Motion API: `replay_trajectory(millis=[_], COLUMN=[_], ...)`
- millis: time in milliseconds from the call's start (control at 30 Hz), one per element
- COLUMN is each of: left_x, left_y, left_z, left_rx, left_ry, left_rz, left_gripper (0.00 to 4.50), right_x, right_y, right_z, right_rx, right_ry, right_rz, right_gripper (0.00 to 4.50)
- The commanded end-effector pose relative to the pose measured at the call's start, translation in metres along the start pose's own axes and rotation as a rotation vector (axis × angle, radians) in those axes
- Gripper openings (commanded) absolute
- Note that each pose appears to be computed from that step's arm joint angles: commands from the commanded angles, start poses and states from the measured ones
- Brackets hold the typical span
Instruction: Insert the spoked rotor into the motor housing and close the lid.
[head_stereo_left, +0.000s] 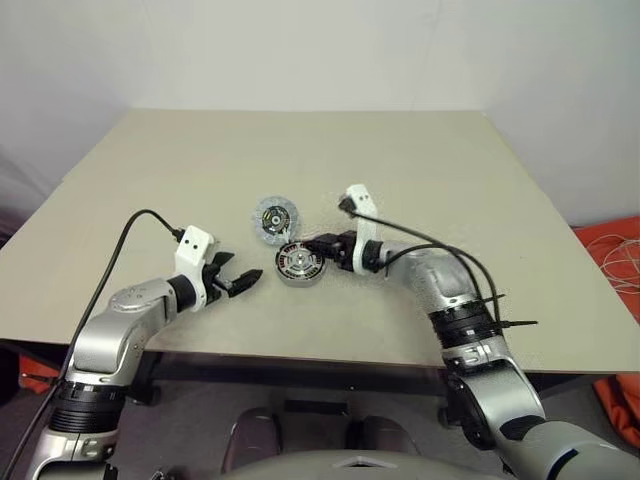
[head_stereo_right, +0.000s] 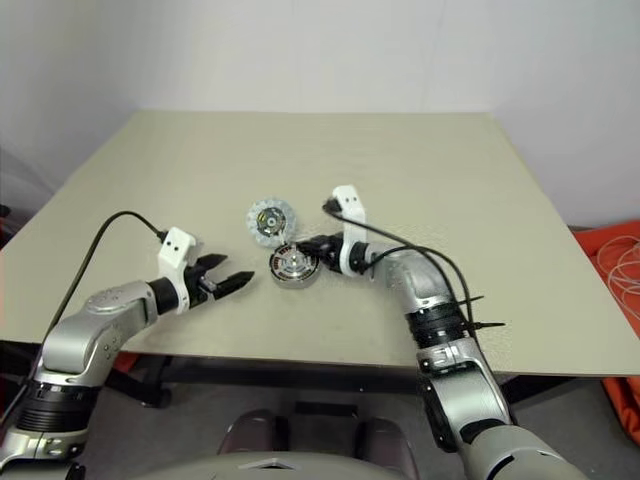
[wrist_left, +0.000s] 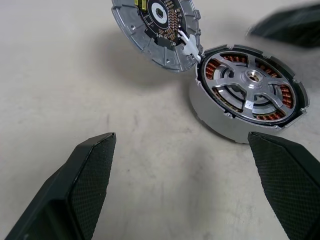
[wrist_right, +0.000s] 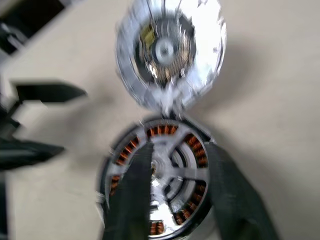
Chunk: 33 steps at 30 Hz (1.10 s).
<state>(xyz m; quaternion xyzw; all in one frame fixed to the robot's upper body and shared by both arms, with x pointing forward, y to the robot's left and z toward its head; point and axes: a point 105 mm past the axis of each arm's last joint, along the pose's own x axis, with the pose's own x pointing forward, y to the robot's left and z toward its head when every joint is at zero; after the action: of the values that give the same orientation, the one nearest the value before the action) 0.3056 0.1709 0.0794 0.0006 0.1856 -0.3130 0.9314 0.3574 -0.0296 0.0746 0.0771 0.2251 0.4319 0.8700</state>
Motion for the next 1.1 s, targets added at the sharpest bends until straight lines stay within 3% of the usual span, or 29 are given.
replay_trajectory(millis=[33, 67, 267, 500, 567, 700, 767, 967, 1100], left_x=[0.000, -0.001, -0.002, -0.002, -0.001, -0.001, -0.001, 0.000, 0.001], left_y=[-0.001, -0.002, -0.002, 0.000, -0.001, -0.001, 0.000, 0.000, 0.000], left_z=[0.011, 0.011, 0.009, 0.010, 0.010, 0.010, 0.010, 0.010, 0.011], left_rx=[0.031, 0.031, 0.027, 0.026, 0.028, 0.029, 0.030, 0.029, 0.027], left_ry=[-0.035, -0.035, -0.034, -0.034, -0.033, -0.034, -0.034, -0.035, -0.038], left_rz=[-0.004, -0.003, 0.002, 0.007, 0.005, 0.003, 0.004, 0.006, 0.003], left_gripper=[4.50, 4.50, 4.50, 4.50, 4.50, 4.50, 4.50, 4.50, 4.50], right_x=[0.005, 0.006, 0.008, 0.004, 0.006, 0.009, 0.007, 0.001, -0.012], right_y=[0.015, 0.017, 0.016, 0.026, 0.025, 0.009, 0.002, 0.007, 0.033], right_z=[0.020, 0.020, 0.015, 0.036, 0.031, -0.014, -0.019, 0.009, 0.057], right_rx=[-0.081, -0.092, -0.086, -0.111, -0.093, -0.048, -0.056, -0.096, -0.234], right_ry=[-0.065, -0.064, -0.063, -0.118, -0.101, 0.033, 0.045, -0.039, -0.180], right_rz=[0.058, 0.065, 0.059, 0.088, 0.085, 0.033, 0.001, 0.036, 0.151], right_gripper=[0.62, 0.29, 0.29, 0.14, 0.14, 0.14, 0.14, 0.14, 0.14])
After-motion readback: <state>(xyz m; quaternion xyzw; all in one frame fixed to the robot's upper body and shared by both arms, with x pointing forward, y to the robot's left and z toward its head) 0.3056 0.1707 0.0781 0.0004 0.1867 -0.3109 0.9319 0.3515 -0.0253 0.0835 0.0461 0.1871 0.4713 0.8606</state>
